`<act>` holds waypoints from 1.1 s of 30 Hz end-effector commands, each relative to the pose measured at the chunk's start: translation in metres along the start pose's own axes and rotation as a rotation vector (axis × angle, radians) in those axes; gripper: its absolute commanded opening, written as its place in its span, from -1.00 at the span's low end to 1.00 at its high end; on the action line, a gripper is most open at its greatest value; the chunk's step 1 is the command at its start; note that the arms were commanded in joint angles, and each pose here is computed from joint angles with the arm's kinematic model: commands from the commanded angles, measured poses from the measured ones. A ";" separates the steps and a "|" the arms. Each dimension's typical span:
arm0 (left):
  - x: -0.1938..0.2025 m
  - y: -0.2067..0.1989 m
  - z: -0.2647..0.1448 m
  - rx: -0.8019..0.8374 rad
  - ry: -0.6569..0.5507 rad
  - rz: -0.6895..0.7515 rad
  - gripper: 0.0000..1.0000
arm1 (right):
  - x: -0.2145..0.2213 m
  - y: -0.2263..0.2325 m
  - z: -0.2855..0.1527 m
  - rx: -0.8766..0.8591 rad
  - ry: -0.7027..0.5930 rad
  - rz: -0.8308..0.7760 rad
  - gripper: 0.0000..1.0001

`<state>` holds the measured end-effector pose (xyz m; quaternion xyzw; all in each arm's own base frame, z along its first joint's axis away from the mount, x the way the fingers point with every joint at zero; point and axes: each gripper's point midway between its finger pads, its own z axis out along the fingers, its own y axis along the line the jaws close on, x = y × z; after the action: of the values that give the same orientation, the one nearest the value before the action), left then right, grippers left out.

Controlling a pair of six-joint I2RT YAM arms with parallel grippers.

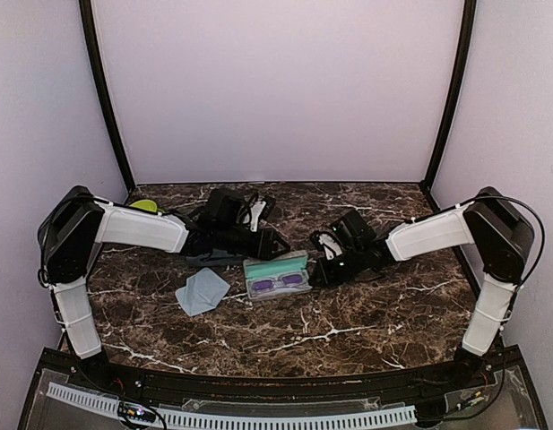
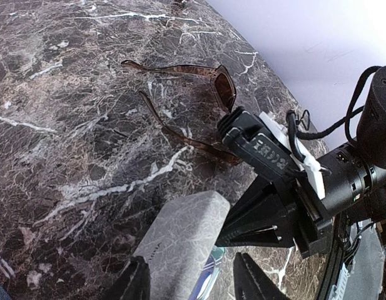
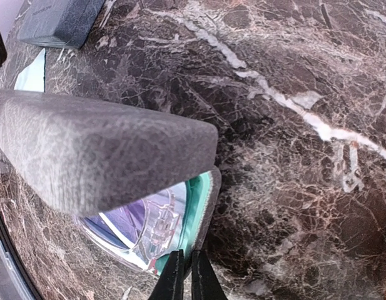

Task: Organize the sunglasses
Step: Close the case with sunglasses at the center of the board.

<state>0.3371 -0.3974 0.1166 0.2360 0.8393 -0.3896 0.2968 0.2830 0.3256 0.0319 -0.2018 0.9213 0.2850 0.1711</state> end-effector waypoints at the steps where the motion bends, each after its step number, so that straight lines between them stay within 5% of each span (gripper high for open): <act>1: 0.009 -0.012 -0.002 0.055 0.016 -0.005 -0.07 | -0.005 0.001 0.003 0.018 -0.011 -0.007 -0.88; 33: 0.077 -0.026 0.005 0.039 0.113 -0.022 -0.45 | -0.001 0.003 0.008 0.028 -0.006 0.003 -0.95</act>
<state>0.2952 -0.4069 0.0987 0.2470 0.8313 -0.4077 0.2858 0.2862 0.3263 0.0321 -0.1901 0.9261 0.2757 0.1737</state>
